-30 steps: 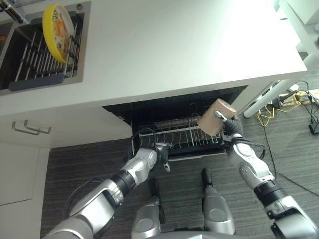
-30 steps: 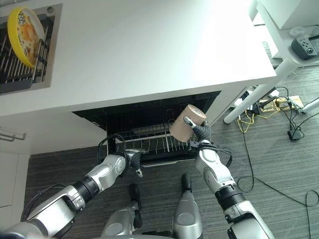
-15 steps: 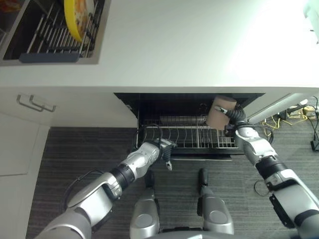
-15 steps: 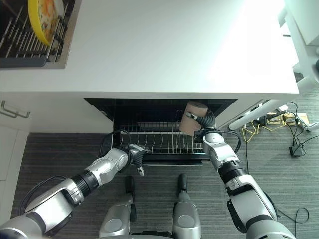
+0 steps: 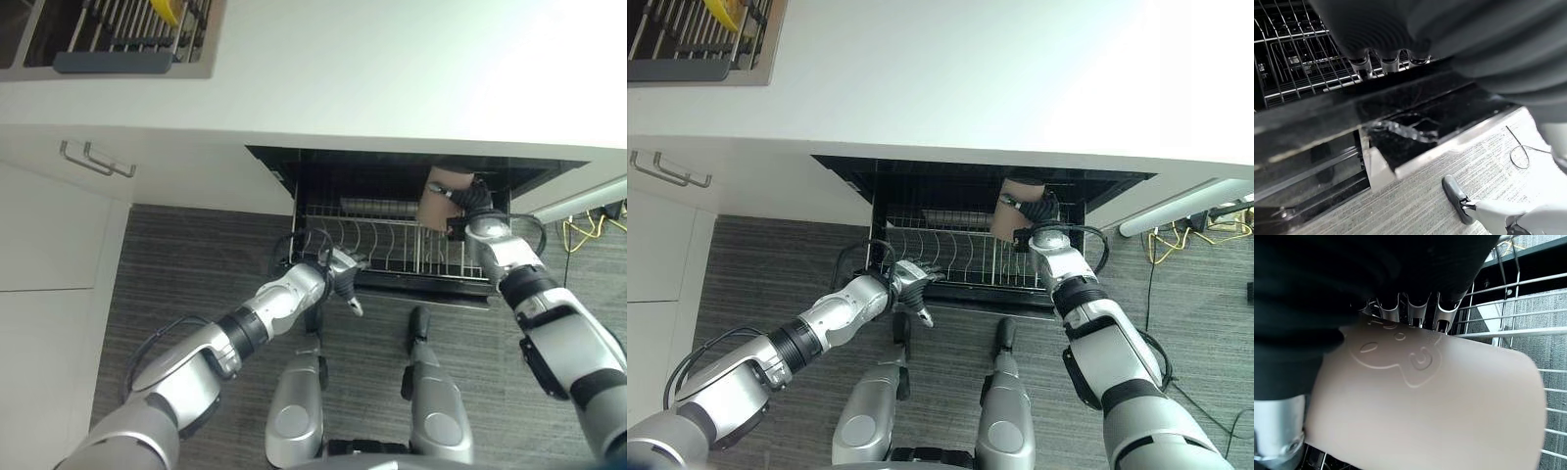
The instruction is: Place the dishes in the dishwasher.
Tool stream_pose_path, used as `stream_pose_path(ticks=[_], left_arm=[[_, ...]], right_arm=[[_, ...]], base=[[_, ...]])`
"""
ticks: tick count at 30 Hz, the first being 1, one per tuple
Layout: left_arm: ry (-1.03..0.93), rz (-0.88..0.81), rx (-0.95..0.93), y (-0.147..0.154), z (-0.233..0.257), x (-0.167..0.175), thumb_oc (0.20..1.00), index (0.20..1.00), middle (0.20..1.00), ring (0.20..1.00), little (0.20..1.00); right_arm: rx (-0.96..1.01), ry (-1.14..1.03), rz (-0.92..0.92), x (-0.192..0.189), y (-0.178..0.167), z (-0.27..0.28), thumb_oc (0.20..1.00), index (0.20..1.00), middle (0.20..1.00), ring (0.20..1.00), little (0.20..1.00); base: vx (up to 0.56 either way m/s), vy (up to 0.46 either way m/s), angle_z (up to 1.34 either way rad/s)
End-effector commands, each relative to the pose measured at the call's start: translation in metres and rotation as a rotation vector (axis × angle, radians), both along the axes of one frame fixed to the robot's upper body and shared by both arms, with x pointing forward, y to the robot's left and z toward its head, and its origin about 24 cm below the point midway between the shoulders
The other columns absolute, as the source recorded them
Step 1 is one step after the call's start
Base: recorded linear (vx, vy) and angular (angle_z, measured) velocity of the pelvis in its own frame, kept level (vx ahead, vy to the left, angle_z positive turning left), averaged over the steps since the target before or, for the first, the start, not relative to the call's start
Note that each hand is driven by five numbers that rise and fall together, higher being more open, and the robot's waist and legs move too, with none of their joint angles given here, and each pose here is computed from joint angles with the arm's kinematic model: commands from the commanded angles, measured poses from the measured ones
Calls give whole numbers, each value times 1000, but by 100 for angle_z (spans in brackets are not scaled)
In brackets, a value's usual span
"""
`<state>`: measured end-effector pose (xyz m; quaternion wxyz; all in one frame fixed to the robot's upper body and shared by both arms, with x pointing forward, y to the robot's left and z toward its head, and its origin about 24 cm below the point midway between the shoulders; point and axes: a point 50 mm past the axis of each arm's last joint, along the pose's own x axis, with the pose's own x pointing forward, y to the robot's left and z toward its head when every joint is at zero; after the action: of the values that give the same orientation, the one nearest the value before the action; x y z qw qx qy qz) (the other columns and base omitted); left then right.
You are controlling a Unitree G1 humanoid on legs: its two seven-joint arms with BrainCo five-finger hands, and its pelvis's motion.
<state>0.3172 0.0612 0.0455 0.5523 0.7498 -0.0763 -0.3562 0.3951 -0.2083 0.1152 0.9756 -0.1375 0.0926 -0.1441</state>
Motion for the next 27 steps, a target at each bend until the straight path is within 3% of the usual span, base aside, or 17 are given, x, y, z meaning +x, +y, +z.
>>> stream_pose_path(ticks=[1, 16, 22, 23, 24, 27], left_arm=[[206, 103, 405, 74, -95, -49, 1000, 1000, 1000, 1000, 1000], [157, 105, 364, 76, -109, -67, 1000, 1000, 1000, 1000, 1000], [144, 121, 375, 81, -112, -70, 1000, 1000, 1000, 1000, 1000], [142, 123, 374, 81, -112, -70, 1000, 1000, 1000, 1000, 1000], [138, 127, 368, 81, -112, -70, 1000, 1000, 1000, 1000, 1000], [118, 155, 332, 82, -111, -68, 1000, 1000, 1000, 1000, 1000]], right_arm=[[-32, -221, 26, 15, 5, 61, 200, 200, 200, 200, 200], [-310, -204, -64, 15, -23, 69, 200, 200, 200, 200, 200], [-308, -159, -94, 12, -41, 66, 200, 200, 200, 200, 200], [-308, -157, -94, 12, -41, 66, 473, 473, 473, 473, 473], [-314, -153, -89, 12, -41, 65, 1000, 1000, 1000, 1000, 1000], [-283, -125, -71, 12, -37, 56, 1000, 1000, 1000, 1000, 1000]], base=[[4, 51, 1], [9, 52, -3], [-5, -41, 2], [0, 0, 0], [0, 0, 0], [0, 0, 0]])
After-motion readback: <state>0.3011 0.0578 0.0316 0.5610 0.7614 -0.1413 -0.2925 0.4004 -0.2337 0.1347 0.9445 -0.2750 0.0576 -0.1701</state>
